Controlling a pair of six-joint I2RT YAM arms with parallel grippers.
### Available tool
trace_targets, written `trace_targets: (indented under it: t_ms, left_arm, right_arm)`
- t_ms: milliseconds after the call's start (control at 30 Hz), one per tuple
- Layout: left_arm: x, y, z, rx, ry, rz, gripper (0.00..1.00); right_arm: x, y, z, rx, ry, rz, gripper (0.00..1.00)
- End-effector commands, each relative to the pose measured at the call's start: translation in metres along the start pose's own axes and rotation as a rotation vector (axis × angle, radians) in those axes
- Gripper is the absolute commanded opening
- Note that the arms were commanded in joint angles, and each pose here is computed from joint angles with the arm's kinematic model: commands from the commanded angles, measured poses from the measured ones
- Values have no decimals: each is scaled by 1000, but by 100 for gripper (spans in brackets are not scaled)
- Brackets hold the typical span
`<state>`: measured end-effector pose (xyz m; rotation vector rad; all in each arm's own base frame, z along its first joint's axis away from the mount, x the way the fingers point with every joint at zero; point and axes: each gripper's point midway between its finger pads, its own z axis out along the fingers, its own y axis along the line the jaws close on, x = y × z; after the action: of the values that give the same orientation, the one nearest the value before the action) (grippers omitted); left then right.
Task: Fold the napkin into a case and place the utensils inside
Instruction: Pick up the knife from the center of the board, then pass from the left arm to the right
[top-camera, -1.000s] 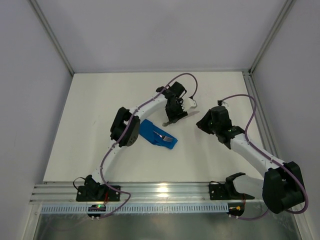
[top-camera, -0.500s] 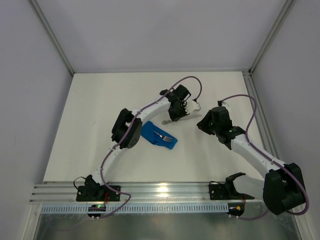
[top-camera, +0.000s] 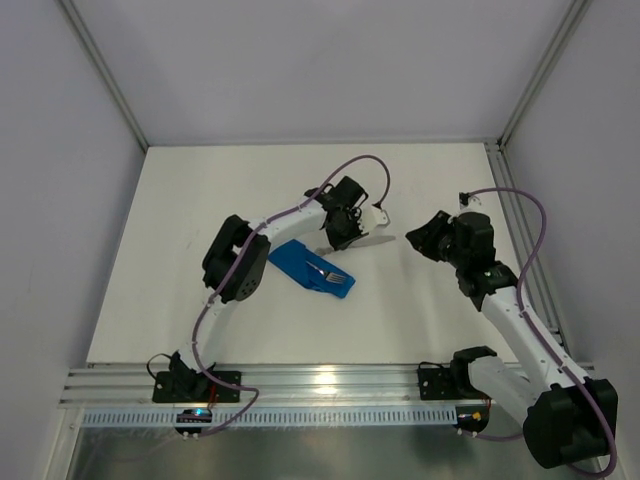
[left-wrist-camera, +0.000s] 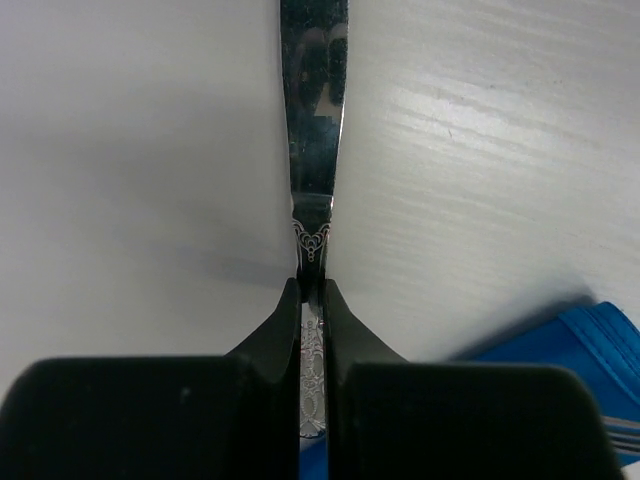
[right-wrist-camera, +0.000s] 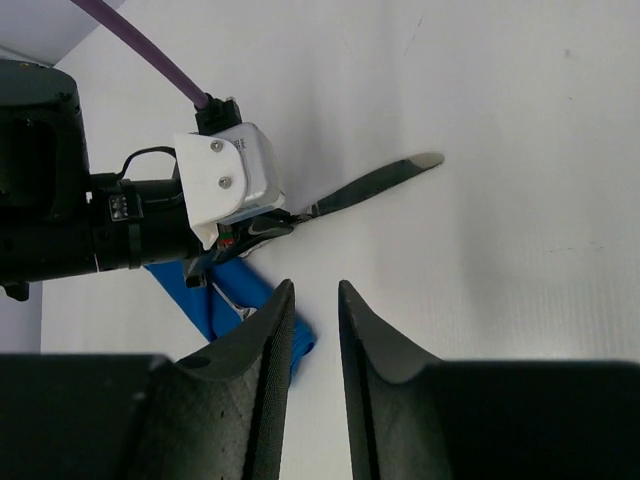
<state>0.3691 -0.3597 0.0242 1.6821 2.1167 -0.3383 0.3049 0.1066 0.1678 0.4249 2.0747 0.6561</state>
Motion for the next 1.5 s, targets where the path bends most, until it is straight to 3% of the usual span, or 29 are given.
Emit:
trace_targets:
  t_ms: [0,233,433,467,567,600,800,1033,1167,1200,1267,1300,1400,1467]
  left_arm:
    - [-43,11,-45,-58,-178,-22,0]
    - [-44,10,-51,-60,-199,-32,0]
    - [-55,15,-65,-81,-256,-53,0]
    - [-59,14,-68,-77,-271,-53,0]
    - [-68,11,-80,-68,-305,-61,0]
    - [-69,10,-82,-64,-312,-66,0]
    - [-79,-3,-103,-19,-358,-102,0]
    - [-76,-11,-116,-8,-360,-101,0]
    - [-67,-15,-121,6,-328,-25,0]
    - [-61,-18,-124,13,-305,16,0]
    - [-56,-20,-131,18,-292,83,0]
    - [-52,-21,-133,23,-281,96,0]
    - [-39,-29,-143,54,-245,163,0]
    - [-27,-39,-149,87,-210,199,0]
  right_arm:
    - [0,16,-8,-115,-7,-63,28]
    - [9,18,-1,-174,0,-70,29]
    - [8,7,14,-132,-94,173,34]
    - [12,9,16,-124,-101,182,36]
    - [10,12,26,-107,-145,211,56]
    - [6,18,28,-126,-158,214,57]
    - [12,32,45,-123,-164,257,57]
    - [-1,43,53,-154,-221,296,50]
    - [-17,57,29,-134,-188,-4,50]
    - [-18,72,12,-208,-168,-172,50]
    - [-11,85,-14,-262,-59,-337,52]
    - [-17,90,-30,-284,-69,-478,53]
    - [-17,100,-63,-348,-15,-663,56]
    - [-25,103,-77,-382,-56,-824,58]
